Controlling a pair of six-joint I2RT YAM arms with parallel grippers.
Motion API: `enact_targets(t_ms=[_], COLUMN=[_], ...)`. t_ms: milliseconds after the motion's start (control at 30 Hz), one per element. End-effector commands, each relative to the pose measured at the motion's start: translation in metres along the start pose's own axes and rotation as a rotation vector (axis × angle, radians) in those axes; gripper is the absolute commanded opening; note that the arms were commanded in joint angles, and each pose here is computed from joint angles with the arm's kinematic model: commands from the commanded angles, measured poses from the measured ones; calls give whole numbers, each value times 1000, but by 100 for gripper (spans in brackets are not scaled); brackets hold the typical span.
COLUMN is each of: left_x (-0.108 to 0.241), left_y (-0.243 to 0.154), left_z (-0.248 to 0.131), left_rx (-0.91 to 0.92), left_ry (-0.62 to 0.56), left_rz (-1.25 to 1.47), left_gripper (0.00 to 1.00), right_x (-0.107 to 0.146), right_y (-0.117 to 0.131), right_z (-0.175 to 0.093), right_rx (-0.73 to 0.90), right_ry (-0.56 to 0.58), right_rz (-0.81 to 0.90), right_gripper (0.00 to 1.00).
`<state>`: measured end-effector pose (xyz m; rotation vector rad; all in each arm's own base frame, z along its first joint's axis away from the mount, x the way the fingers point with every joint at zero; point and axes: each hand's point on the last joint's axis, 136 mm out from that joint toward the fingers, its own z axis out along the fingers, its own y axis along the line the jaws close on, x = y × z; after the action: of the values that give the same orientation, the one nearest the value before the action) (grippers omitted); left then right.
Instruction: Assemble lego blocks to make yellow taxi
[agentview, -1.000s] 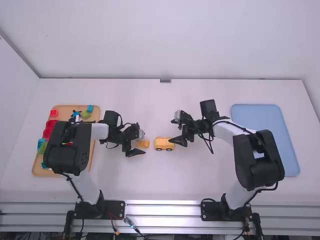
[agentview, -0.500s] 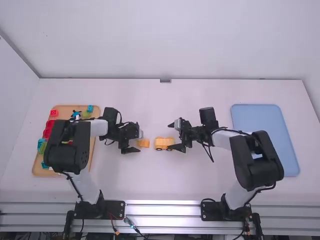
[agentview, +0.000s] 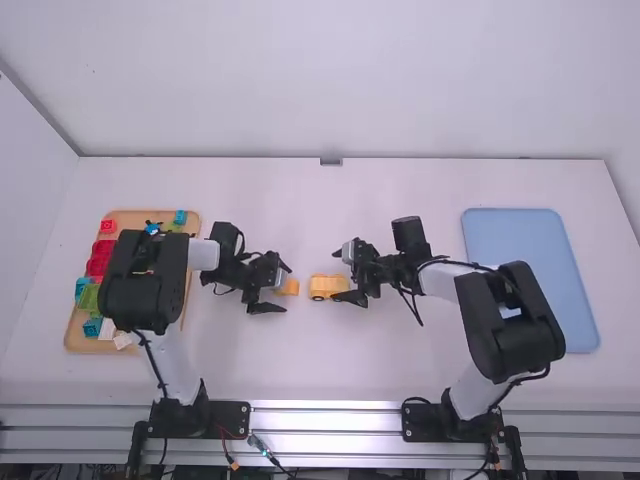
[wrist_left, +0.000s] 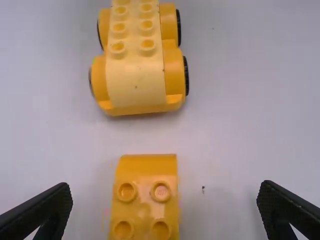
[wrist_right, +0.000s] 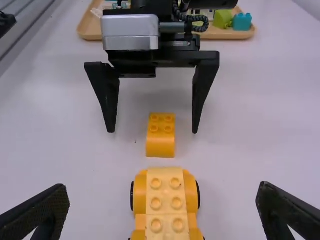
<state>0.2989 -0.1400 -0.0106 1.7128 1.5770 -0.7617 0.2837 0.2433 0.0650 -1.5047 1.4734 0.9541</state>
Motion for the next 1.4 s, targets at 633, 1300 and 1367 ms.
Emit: enact_targets(t_ms=[633,1300,1367], left_x=[8,8,7], left_y=[10,7,6], left_z=[-17,-4,-2], left_rx=[-75,-60,-51], left_ry=[-96,-160,-159], left_rz=[-59,-66,-65], left_gripper=[64,53,50], right_x=[2,0,0], right_y=[3,3,3], right_z=[-8,-6,-6], right_rx=[6,2,2], right_ry=[11,3,3], right_rz=[35,27,26], right_gripper=[99,99,99])
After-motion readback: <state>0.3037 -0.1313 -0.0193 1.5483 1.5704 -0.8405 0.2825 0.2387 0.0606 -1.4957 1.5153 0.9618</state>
